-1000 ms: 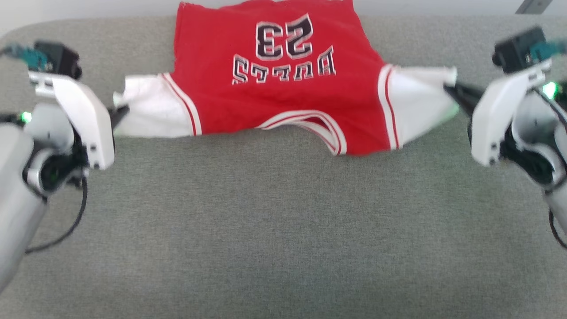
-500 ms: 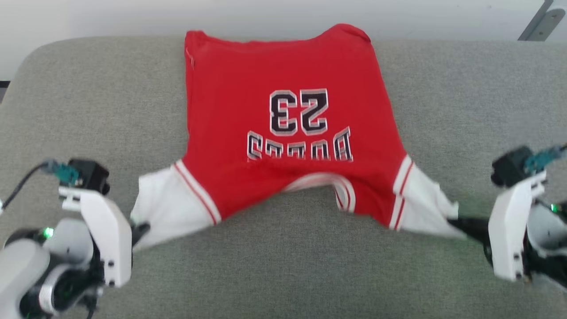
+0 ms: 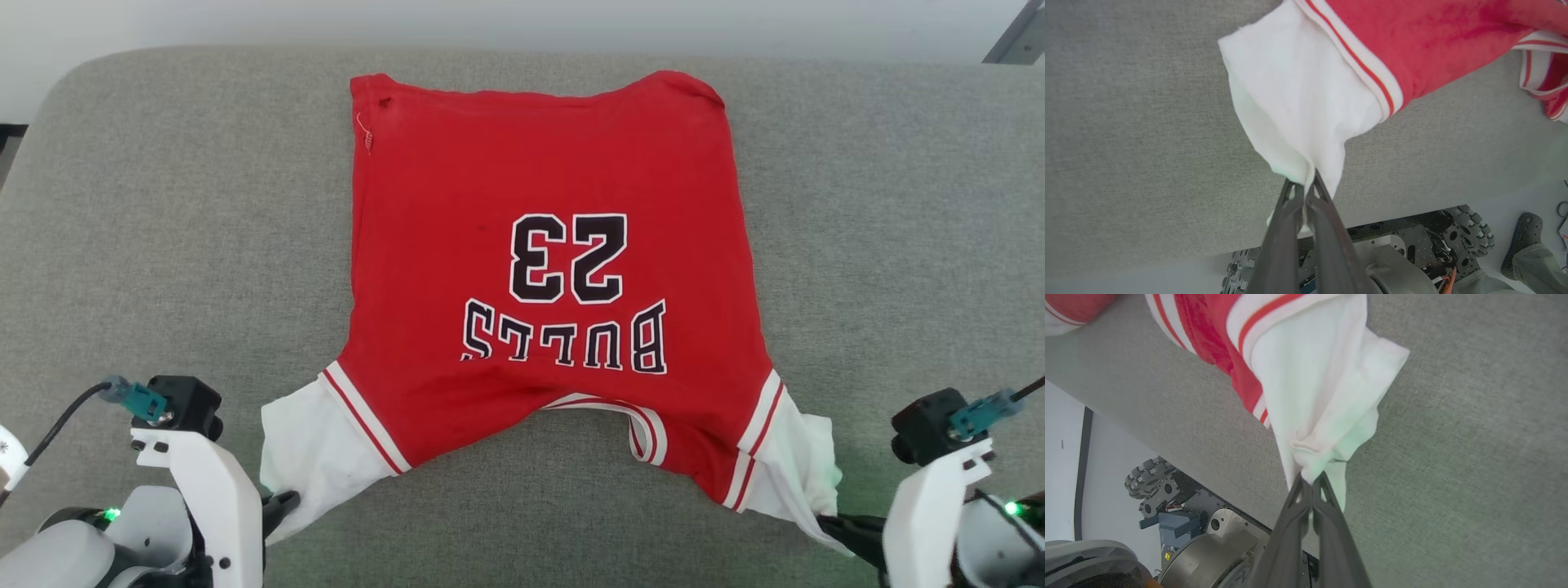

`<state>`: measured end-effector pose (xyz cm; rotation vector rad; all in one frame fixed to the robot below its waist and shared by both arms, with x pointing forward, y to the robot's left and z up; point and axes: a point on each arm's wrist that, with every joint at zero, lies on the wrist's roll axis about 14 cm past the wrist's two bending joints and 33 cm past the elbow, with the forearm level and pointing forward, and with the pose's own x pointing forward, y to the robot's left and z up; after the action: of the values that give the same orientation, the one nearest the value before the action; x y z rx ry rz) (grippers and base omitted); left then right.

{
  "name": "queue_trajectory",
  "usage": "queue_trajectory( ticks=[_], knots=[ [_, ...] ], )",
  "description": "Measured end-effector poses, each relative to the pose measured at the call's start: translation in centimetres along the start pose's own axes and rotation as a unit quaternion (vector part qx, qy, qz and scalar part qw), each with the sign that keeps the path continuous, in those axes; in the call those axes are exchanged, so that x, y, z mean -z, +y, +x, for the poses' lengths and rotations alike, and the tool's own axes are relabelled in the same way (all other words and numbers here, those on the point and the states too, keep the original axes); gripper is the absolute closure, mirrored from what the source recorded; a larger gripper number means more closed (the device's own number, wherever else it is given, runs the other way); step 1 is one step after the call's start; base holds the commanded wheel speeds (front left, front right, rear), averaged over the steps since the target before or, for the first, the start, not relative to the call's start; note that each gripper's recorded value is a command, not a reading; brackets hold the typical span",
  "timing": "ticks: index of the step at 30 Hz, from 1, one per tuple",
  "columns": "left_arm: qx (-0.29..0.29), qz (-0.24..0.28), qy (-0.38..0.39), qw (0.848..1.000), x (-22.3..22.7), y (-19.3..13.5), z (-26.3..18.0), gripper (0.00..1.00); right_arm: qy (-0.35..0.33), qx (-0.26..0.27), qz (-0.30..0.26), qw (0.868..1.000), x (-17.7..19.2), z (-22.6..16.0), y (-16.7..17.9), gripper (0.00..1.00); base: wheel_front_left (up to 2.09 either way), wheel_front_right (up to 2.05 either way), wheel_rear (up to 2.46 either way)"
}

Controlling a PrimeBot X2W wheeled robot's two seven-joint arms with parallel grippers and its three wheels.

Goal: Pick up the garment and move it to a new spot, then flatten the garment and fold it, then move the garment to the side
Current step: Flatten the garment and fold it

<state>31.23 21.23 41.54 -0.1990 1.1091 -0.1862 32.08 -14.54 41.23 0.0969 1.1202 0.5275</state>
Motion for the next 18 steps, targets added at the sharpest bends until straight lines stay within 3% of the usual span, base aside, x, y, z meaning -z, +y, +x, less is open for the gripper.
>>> queue_trajectory(
  ticks=[2, 3, 4, 5, 6, 11, 18],
  knots=[
    [0.004, -0.004, -0.002, 1.000, -0.1, -0.1, 0.4, 1.00, 0.001, 0.010, -0.003, 1.000, 0.5, 1.0, -0.3, 0.74, 0.00, 0.00, 0.00],
    [0.009, -0.005, -0.003, 1.000, -0.1, -0.3, 0.6, 1.00, 0.005, 0.014, -0.007, 1.000, 0.8, 1.5, -0.4, 0.52, 0.00, 0.00, 0.00],
    [0.009, -0.005, -0.003, 1.000, -0.1, -0.3, 0.6, 1.00, 0.005, 0.014, -0.007, 1.000, 0.8, 1.5, -0.4, 0.52, 0.00, 0.00, 0.00],
    [0.014, -0.007, -0.005, 1.000, -0.1, -0.6, 0.8, 1.00, 0.007, 0.020, -0.009, 1.000, 1.1, 1.9, -0.7, 0.17, 0.00, 0.00, 0.00],
    [0.018, -0.007, -0.004, 1.000, -0.2, -0.7, 1.0, 1.00, 0.006, 0.026, -0.014, 1.000, 1.1, 2.3, -1.0, 0.00, 0.00, 0.00, 0.00],
    [0.028, 0.000, -0.033, 0.999, -1.5, -1.0, 1.8, 1.00, -0.032, 0.027, -0.037, 0.998, -1.5, 2.5, -1.1, 0.00, 0.00, 0.00, 0.00],
    [0.049, 0.003, -0.072, 0.996, -3.2, -1.8, 3.2, 1.00, -0.135, 0.031, -0.067, 0.988, -8.3, 0.6, -0.6, 0.00, 0.00, 0.00, 0.00]
  ],
)
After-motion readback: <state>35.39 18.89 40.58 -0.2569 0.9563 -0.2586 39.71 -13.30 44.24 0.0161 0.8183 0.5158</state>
